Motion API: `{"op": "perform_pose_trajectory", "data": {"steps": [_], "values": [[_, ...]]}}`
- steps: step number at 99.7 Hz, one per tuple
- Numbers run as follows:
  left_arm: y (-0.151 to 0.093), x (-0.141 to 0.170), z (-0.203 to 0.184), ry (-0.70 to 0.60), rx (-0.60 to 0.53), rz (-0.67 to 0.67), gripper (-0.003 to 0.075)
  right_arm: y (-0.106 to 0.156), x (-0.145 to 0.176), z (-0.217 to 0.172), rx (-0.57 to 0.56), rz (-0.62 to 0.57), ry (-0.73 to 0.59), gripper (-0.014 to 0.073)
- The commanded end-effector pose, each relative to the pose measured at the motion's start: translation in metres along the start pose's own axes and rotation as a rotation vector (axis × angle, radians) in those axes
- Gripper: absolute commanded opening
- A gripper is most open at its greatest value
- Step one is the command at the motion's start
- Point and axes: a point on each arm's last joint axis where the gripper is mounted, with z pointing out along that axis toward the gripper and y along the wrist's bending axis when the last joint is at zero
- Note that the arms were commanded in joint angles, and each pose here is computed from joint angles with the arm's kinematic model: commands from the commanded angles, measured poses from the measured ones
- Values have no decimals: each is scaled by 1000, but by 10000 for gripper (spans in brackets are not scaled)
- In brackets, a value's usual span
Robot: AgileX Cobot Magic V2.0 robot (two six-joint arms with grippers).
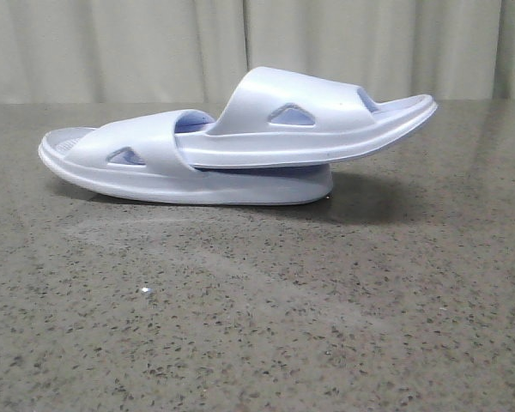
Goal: Insert blue slippers together front up
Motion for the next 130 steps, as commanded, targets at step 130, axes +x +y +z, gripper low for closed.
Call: {"op": "perform_pose_trajectory", "data": {"steps": [130], "values": [[0, -5, -2, -90, 1, -6, 15, -39, 54, -30, 461, -291, -92, -79]]}}
